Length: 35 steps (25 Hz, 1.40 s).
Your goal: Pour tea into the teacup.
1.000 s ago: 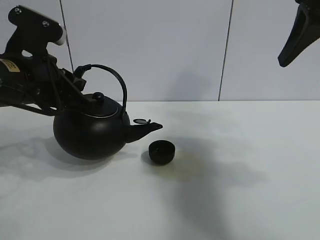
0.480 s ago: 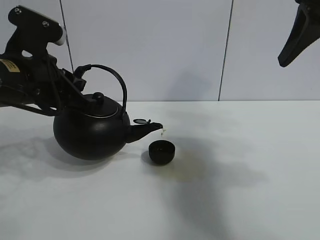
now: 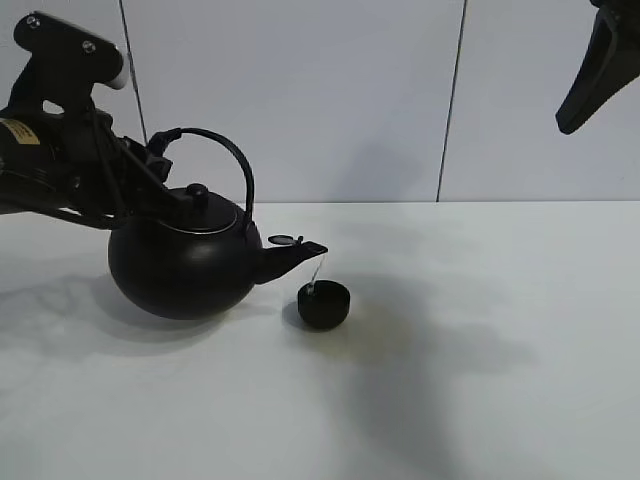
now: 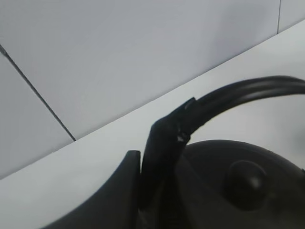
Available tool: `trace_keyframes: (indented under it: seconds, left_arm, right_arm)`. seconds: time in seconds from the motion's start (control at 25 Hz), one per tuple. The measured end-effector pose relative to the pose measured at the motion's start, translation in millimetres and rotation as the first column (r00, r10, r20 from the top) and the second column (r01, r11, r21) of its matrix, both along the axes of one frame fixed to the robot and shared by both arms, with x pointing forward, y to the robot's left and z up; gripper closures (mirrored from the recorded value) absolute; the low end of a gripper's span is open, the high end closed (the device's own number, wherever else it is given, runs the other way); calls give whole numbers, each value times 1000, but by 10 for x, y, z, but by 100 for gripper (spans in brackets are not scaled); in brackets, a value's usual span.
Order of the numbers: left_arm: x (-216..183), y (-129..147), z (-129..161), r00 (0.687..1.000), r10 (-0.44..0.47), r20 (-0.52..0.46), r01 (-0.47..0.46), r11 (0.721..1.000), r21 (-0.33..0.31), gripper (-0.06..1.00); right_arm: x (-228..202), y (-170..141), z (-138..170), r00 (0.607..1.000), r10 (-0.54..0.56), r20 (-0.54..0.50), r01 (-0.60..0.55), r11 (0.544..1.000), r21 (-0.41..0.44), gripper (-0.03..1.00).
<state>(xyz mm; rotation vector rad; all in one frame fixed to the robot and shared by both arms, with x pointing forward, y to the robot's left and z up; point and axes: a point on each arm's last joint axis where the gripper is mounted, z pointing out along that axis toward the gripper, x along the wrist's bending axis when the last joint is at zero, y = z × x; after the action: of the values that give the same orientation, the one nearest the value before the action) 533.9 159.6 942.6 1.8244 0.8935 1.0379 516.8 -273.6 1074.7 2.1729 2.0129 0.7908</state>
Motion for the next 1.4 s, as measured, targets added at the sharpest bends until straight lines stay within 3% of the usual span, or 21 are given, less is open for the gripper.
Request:
trace_keyframes:
  seconds: [0.44,0.72,1.0,1.4]
  left_arm:
    - [-48,29,51,997,61,-48,-69,978,-198,82]
    - [-372,234,171,995,105,-1,-101,953,-284,82]
    - [-604,373,-45,990,128,-55,-138,950,-281,82]
    - [-566,374,-234,986,153,-58,-164,938,-306,82]
  right_arm:
    - [-1,0,0,1000,0,-1,0,1000,0,42]
    - [-1,0,0,1000,0,-1,0,1000,0,42]
    - [0,5,2,1000,-1,-1,1,1000,7,42]
    - [-1,8,2,1000,-2,-2,2,1000,11,42]
